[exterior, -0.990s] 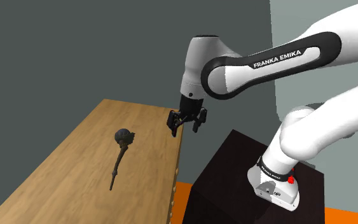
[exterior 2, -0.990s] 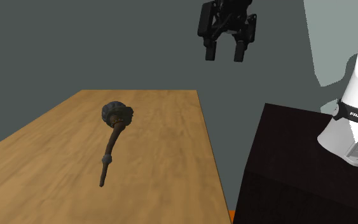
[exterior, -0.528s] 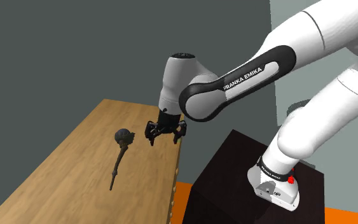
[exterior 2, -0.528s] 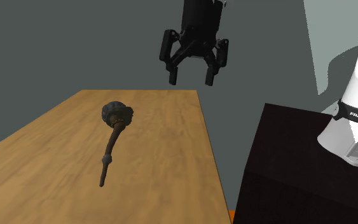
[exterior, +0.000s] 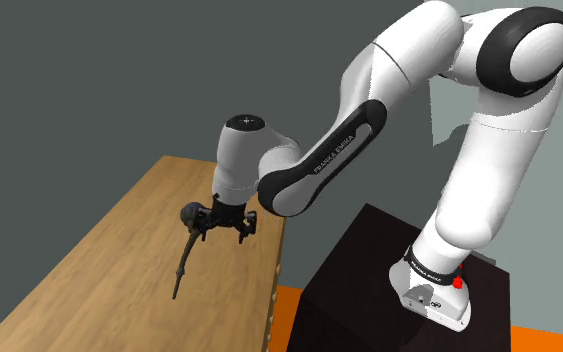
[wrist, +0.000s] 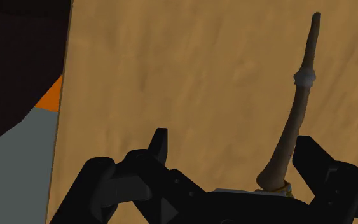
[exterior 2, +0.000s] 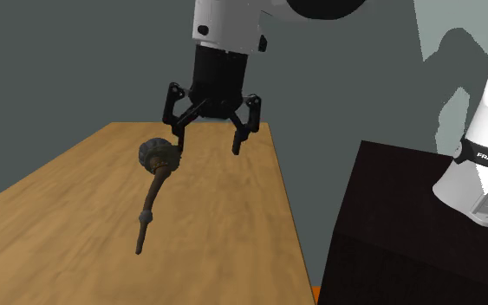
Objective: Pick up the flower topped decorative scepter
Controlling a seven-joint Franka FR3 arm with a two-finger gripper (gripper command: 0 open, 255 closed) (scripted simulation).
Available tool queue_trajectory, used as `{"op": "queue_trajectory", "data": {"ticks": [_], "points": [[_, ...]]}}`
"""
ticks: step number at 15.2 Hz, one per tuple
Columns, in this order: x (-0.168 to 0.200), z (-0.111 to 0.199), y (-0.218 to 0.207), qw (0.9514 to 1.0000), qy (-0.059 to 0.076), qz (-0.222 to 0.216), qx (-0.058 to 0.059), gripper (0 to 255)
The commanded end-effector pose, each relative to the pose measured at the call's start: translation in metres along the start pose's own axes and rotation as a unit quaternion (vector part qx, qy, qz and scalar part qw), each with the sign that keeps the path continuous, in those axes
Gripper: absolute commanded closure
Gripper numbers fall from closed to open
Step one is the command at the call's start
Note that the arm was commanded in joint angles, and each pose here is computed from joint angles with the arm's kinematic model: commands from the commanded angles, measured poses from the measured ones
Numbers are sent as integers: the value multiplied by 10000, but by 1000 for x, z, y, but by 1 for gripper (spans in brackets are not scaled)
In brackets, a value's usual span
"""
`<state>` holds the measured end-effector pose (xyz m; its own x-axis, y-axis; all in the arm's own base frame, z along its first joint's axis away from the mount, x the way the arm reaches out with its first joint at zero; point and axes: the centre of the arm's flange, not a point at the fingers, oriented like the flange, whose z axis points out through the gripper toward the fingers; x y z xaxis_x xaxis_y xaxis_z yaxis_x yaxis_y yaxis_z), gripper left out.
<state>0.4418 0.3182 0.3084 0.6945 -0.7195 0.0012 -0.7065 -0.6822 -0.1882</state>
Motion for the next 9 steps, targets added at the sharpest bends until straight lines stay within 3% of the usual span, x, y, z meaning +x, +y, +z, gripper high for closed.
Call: {"op": "queue_trajectory", "data": {"ticks": [1,9], "points": [[5,16,-19,9996,117,235,54,0],[27,78,-89,9928,477,1071,241,0]]}}
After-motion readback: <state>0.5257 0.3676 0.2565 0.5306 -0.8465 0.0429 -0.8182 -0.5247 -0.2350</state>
